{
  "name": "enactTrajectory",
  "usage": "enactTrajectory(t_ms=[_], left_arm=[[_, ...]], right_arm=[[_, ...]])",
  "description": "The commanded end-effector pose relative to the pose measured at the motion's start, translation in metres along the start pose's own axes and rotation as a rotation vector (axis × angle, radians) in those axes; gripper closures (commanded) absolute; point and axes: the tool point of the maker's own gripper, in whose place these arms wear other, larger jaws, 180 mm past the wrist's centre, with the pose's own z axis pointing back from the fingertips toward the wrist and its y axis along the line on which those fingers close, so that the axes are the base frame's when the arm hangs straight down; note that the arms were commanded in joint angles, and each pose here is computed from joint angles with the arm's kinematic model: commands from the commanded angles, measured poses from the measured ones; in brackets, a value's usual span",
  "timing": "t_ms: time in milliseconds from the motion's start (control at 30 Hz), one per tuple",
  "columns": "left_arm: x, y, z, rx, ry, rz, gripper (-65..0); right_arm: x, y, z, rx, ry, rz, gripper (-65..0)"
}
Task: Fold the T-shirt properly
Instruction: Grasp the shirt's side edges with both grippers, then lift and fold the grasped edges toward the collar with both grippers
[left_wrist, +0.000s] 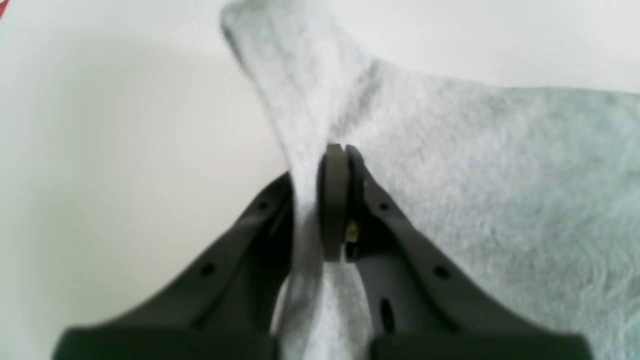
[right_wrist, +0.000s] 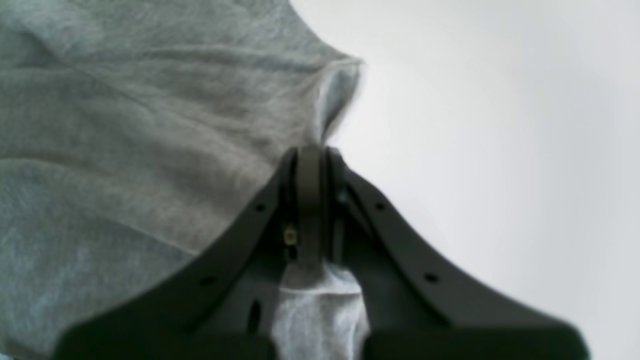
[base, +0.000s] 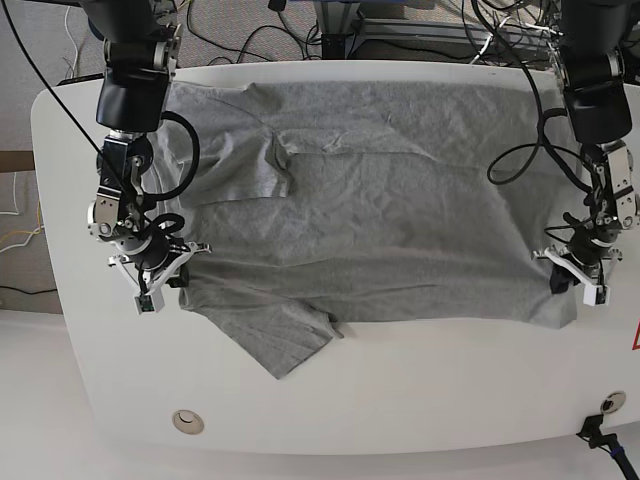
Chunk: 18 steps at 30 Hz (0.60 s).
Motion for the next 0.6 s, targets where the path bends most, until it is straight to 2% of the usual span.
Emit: enactTrajectory(t_ms=[0,233,300,567], left_arm=[[0.034,0.001,0.008,-0.003,-0.095,-0.032,0.0],[0.028,-0.012,0.030,-0.021,-0.115,-0.114,0.0],[0.030,-0.005,0.043,0.002,-0.139,-0.119,0.0],[0.031,0.002,0.078,0.041,-0.181,-0.164,0.0]], right_arm=[[0.038,-0.006,0.009,-0.013,-0.100,0.028,0.0],[0.058,0.005,0.032,-0.020,-0.176,0.092,0.0],[0.062,0.008,0.040,-0.023,-0.198,0.112,0.0],[0.046,0.025,0.068,-0.023,-0.205,0.175,0.0]])
